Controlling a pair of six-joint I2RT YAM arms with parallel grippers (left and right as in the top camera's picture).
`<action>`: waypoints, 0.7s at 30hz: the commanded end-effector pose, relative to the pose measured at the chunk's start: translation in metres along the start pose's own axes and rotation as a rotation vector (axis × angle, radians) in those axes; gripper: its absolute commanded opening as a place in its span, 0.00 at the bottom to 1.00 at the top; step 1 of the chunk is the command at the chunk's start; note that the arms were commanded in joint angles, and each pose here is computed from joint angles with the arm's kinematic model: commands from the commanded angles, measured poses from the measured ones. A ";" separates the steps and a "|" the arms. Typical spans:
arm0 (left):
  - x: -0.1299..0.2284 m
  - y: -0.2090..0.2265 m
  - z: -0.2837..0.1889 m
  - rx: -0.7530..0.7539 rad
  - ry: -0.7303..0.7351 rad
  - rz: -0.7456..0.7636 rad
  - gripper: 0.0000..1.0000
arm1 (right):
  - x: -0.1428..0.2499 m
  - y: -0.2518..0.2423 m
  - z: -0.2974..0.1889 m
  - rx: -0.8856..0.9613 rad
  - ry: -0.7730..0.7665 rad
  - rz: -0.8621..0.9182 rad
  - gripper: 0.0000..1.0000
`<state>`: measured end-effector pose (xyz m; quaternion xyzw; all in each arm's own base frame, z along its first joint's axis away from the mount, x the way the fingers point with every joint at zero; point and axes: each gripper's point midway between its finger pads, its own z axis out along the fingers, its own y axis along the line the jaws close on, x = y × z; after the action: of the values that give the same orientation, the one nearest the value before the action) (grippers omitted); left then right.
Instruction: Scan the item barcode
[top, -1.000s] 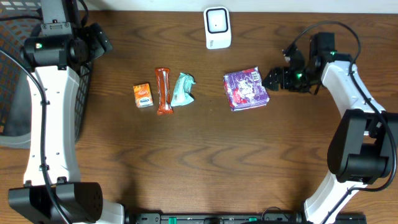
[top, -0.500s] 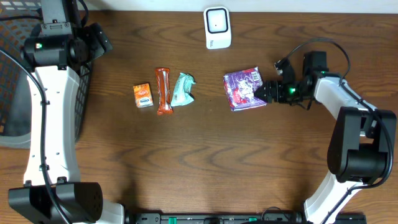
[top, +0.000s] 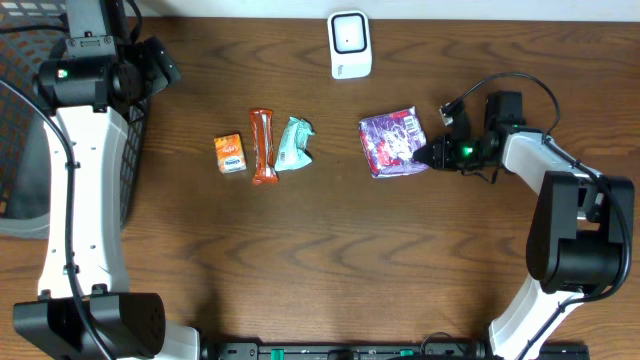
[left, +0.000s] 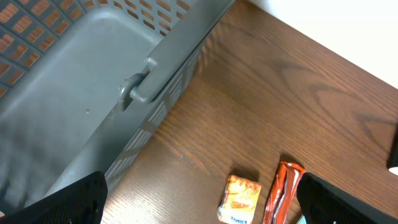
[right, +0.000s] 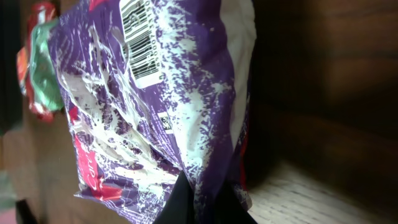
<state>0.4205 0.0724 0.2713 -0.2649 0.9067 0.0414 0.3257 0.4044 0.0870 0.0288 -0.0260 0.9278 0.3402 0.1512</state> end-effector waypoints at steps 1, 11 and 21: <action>-0.006 0.009 -0.006 -0.021 -0.024 -0.024 0.98 | -0.034 0.006 -0.026 0.140 -0.075 -0.042 0.01; -0.006 0.009 -0.006 -0.021 -0.024 -0.024 0.98 | -0.056 0.006 -0.071 0.722 -0.116 -0.128 0.01; -0.006 0.009 -0.006 -0.021 -0.024 -0.024 0.98 | -0.056 0.013 -0.125 1.331 -0.313 -0.123 0.01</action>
<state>0.4205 0.0724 0.2713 -0.2649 0.9067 0.0414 0.3257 0.4196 0.0392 0.1040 0.0116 0.9539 -0.1969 0.2260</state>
